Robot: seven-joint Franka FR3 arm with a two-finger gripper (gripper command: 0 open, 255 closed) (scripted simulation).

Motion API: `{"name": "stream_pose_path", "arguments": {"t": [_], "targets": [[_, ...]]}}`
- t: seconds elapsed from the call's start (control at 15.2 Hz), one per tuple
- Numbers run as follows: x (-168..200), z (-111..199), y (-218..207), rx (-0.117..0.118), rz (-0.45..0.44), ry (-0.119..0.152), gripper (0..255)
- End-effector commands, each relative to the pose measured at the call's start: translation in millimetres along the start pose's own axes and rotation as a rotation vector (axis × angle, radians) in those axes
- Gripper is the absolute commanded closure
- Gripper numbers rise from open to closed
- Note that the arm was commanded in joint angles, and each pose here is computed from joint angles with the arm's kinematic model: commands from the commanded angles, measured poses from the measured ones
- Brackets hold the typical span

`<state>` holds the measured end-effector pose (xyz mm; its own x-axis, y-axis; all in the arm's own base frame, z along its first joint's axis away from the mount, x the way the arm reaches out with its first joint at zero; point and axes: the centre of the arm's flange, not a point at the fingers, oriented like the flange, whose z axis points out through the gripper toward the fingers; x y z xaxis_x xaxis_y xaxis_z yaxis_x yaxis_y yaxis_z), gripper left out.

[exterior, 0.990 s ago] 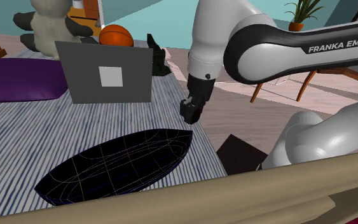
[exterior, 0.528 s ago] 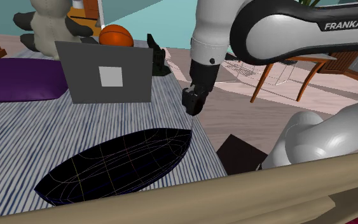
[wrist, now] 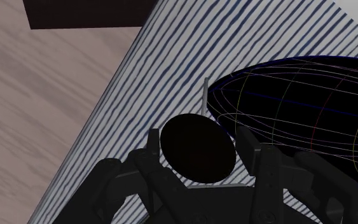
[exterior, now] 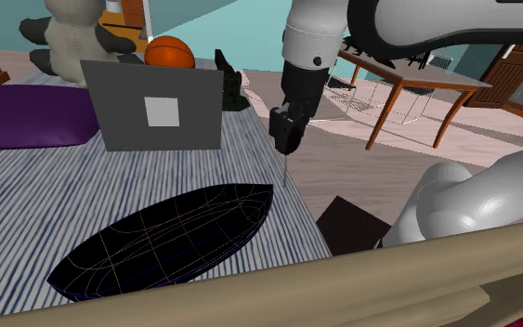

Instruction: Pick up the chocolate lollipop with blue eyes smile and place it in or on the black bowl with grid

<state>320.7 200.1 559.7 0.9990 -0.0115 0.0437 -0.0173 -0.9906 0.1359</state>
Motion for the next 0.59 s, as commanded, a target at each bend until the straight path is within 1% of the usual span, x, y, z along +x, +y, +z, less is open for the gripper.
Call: {"name": "stream_pose_path", "arguments": {"t": [0.0,0.53], "targets": [[0.1,-12.7,0.9,0.0,0.0,0.0,255],[2.0,-54.5,6.6,0.0,0.0,0.0,255]]}}
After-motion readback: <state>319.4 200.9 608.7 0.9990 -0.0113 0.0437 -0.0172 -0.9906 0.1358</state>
